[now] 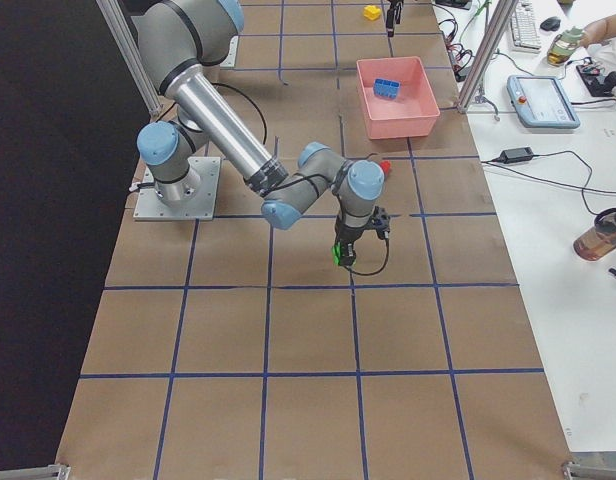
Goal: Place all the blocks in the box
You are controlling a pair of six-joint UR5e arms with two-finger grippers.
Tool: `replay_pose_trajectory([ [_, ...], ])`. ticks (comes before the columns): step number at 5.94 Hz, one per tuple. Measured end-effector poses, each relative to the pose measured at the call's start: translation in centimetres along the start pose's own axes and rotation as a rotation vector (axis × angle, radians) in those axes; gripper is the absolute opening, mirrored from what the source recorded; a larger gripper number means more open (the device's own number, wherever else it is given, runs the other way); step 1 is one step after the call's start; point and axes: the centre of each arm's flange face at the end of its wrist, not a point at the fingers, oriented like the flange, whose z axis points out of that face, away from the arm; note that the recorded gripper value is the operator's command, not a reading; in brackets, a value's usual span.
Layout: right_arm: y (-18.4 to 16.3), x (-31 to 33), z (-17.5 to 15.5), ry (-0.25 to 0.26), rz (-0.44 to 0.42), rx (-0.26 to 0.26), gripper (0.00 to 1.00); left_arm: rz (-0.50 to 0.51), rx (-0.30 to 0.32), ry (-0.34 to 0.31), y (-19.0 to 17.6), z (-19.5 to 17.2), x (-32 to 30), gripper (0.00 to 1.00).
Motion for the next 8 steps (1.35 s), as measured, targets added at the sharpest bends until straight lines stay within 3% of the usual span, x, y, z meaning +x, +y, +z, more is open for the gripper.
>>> replay_pose_trajectory([
  [2, -4.5, -8.6, -8.4, 0.005, 0.021, 0.003, 0.42, 0.139, -0.024, -0.031, 6.3, -0.6, -10.4, 0.99],
  [4, -7.4, -22.3, -12.0, -0.011, 0.068, 0.056, 0.42, 0.194, -0.059, -0.054, 11.3, 3.2, -17.9, 0.99],
  [6, -10.5, -37.7, -12.9, -0.028, 0.127, 0.1, 0.42, 0.202, -0.108, -0.071, 13.5, 7.3, -21.7, 0.99],
  [8, -14.8, -48.0, -10.2, -0.033, 0.144, 0.106, 0.42, 0.206, -0.111, -0.073, 13.4, 10.3, -22.7, 0.99],
])
